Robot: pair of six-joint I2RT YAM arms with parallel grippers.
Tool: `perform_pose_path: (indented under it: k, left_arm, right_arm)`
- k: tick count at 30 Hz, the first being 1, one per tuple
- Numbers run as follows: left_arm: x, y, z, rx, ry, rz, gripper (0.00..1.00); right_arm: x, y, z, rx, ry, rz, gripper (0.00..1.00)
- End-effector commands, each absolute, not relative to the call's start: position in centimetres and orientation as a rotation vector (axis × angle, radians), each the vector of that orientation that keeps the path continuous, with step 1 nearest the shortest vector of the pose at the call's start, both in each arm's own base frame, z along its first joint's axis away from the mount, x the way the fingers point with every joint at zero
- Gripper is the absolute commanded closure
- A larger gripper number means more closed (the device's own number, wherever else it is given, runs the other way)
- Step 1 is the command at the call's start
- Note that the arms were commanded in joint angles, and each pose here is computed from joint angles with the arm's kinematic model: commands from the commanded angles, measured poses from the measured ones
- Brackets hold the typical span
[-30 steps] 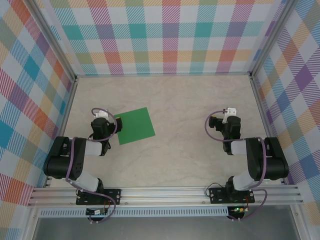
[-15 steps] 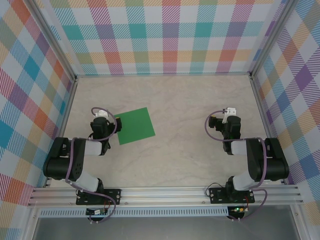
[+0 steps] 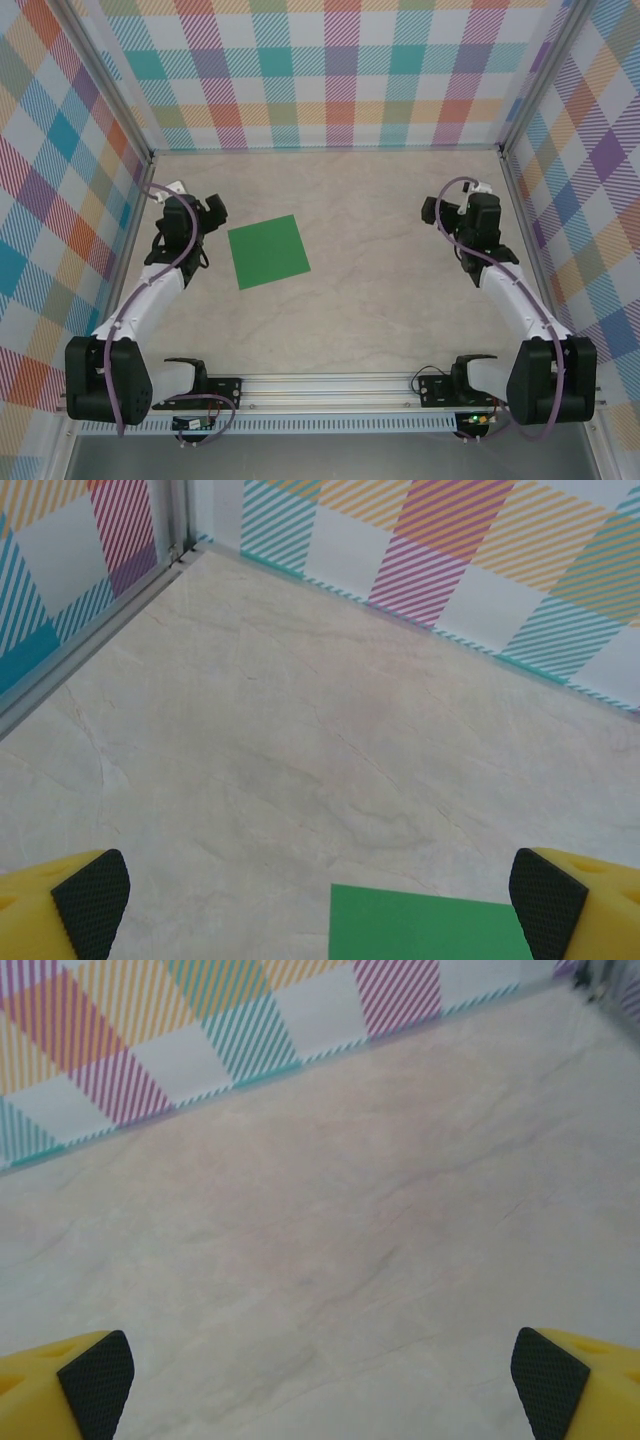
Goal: Fold a paper plane with a square sheet of paper (pick it up from the middle)
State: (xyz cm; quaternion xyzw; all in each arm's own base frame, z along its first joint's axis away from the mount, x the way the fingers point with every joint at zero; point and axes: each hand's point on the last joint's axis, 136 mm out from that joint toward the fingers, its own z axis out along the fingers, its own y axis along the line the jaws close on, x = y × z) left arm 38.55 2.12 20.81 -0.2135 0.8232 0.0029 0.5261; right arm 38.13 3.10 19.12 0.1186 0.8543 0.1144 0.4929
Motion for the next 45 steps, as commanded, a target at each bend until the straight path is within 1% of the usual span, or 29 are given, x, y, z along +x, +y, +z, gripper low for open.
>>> perform_pose_path:
  k: [1, 5, 12, 15, 17, 19, 20, 23, 28, 33, 37, 42, 45]
  left_arm:
    - [36.3, 1.3, 19.7, -0.581, 2.097, -0.056, 0.0]
    - [35.2, 0.0, 20.3, -0.552, 2.15, -0.139, 0.0]
    - [33.7, 0.2, 19.5, -0.568, 2.255, -0.095, 0.0]
    - [33.7, 0.2, 19.1, -0.572, 2.266, -0.093, 0.0]
    - [33.7, 0.4, 18.8, -0.58, 2.271, -0.078, 0.0]
    - [33.6, 0.5, 18.5, -0.591, 2.277, -0.065, 0.0]
    - [33.6, 0.5, 18.5, -0.59, 2.279, -0.064, 0.0]
    - [33.7, 0.4, 18.2, -0.593, 2.284, -0.075, 0.0]
    - [33.9, 0.2, 18.0, -0.593, 2.282, -0.088, 0.0]
    - [34.0, 0.1, 17.6, -0.581, 2.288, -0.095, 0.0]
    - [34.1, -0.3, 17.2, -0.572, 2.304, -0.113, 0.0]
    - [34.2, -0.5, 17.2, -0.569, 2.309, -0.129, 0.0]
    - [34.2, -0.7, 17.4, -0.568, 2.31, -0.141, 0.0]
  right_arm:
    - [35.8, 8.6, 16.7, 0.286, 2.273, 0.515, 0.0]
    - [35.5, 15.9, 16.5, 0.095, 2.364, 0.608, 0.0]
    - [34.5, 28.7, 13.3, -0.165, 2.537, 0.766, 0.0]
    - [34.2, 33.8, 11.7, -0.239, 2.596, 0.817, 0.04]
    - [33.9, 37.2, 10.7, -0.29, 2.627, 0.878, 0.1]
    - [33.9, 39.6, 9.5, -0.317, 2.66, 0.896, 0.13]
    - [33.8, 40.8, 9.0, -0.34, 2.671, 0.91, 0.17]
    - [34.0, 42.9, 7.4, -0.36, 2.717, 0.898, 0.19]
    - [34.0, 44.0, 4.6, -0.368, 2.808, 0.83, 0.2]
    - [33.4, 42.2, 2.3, -0.39, 2.889, 0.687, 0.2]
    - [31.7, 38.1, 0.5, -0.481, 2.947, 0.497, 0.19]
    - [29.0, 29.6, -1.2, -0.568, 3.012, 0.303, 0.18]
    - [29.1, 25.1, -0.5, -0.522, 3.019, 0.237, 0.18]
